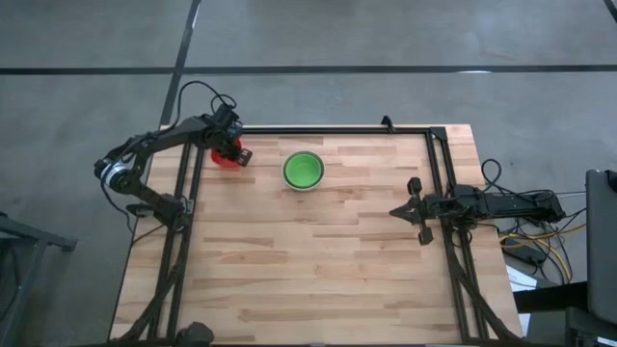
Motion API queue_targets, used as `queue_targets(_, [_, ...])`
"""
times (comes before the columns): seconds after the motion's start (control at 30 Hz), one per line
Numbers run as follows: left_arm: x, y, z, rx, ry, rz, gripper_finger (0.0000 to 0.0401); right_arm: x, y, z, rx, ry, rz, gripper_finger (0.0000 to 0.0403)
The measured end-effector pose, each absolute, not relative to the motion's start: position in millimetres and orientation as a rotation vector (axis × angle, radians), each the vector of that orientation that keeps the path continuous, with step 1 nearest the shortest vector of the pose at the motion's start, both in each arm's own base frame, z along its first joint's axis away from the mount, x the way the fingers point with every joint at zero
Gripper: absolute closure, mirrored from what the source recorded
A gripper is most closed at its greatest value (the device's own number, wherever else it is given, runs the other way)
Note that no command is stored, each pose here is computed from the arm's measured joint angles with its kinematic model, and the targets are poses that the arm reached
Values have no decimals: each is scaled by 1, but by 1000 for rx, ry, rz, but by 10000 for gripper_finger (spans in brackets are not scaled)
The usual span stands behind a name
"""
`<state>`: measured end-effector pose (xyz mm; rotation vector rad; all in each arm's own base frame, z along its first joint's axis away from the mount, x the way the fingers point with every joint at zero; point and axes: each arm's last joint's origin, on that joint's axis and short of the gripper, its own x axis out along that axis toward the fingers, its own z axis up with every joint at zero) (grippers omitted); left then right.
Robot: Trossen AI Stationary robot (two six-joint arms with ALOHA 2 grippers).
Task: Nest bowls inside each other
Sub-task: Stack the red bowl on the green bowl
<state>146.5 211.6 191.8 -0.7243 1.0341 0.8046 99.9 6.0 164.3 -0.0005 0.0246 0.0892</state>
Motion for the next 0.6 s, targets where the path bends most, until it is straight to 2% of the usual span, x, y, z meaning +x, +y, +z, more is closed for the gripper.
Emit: queue_targets(0.6, [155,211,250,-666,937,806,396,100,6,164,0,25,90,394])
